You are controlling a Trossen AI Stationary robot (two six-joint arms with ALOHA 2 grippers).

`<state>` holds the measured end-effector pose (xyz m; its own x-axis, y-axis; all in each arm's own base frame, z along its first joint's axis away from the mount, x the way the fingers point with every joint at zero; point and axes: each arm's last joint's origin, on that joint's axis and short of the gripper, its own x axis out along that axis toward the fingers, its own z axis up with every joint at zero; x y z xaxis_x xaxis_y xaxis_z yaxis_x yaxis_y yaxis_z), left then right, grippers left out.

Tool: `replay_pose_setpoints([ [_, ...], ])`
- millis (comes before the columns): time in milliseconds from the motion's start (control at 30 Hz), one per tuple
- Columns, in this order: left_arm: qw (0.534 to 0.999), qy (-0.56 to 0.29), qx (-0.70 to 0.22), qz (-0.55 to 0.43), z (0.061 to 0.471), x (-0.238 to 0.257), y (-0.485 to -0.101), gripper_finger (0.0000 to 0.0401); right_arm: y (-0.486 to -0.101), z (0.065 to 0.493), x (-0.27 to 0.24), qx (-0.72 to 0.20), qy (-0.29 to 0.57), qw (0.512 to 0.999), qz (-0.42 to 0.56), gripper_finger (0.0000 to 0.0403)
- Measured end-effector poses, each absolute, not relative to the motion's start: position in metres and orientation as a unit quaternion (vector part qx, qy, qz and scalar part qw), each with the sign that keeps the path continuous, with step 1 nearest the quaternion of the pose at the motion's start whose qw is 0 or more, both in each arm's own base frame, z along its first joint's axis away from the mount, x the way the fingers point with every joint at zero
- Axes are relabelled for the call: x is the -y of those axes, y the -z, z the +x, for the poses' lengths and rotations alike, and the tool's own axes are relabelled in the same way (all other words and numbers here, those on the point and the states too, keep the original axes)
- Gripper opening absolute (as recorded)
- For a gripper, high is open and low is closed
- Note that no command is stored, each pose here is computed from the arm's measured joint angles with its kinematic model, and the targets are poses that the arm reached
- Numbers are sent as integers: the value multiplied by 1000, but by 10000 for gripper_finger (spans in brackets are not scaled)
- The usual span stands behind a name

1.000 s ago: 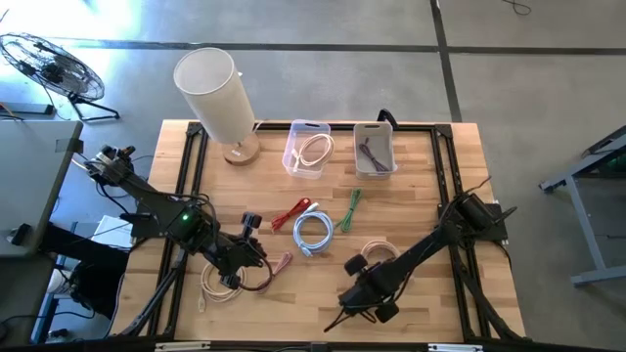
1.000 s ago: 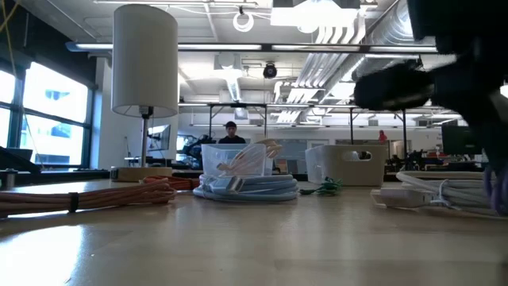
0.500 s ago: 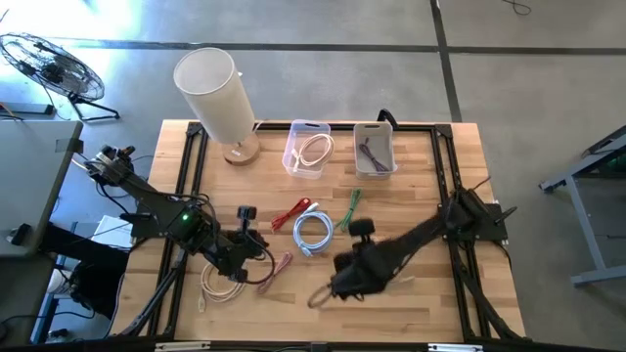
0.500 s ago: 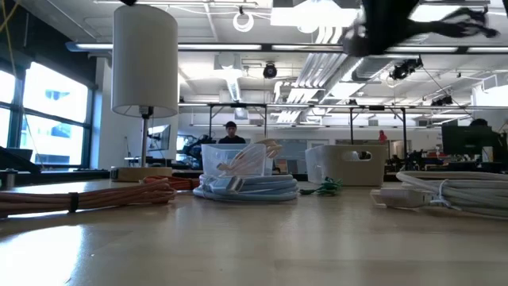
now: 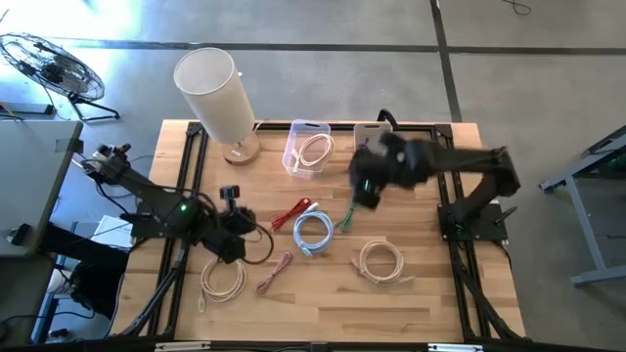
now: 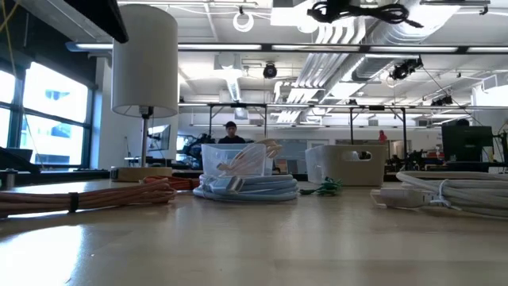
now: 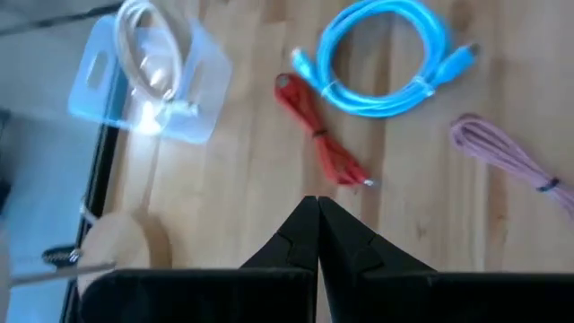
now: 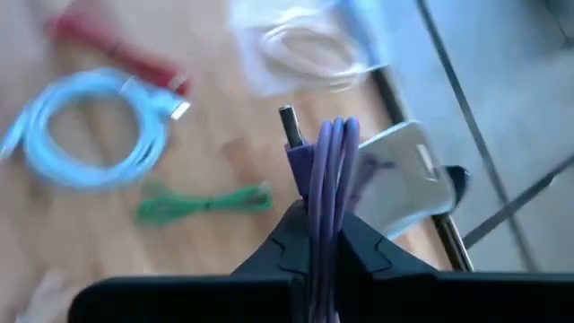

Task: Pick & Place USB Port
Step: Put the purple charger cable into the gray bin

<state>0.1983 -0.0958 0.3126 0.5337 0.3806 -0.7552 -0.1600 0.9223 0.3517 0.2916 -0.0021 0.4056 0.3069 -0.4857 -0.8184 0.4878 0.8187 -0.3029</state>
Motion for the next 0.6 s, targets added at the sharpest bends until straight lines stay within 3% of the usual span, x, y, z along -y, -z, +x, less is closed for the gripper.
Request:
replay_pose_setpoints([
  [167, 867, -193, -448, 102, 195, 78, -320, 0, -420, 279, 69, -448, 348, 811, 147, 12],
  [300, 862, -216, -448, 93, 197, 63, -323, 0, -418, 281, 118, -407, 363, 812, 208, 12],
  [600, 845, -203, -487, 87, 203, 47, -319, 0, -391, 302, 187, -385, 245, 843, 283, 11],
])
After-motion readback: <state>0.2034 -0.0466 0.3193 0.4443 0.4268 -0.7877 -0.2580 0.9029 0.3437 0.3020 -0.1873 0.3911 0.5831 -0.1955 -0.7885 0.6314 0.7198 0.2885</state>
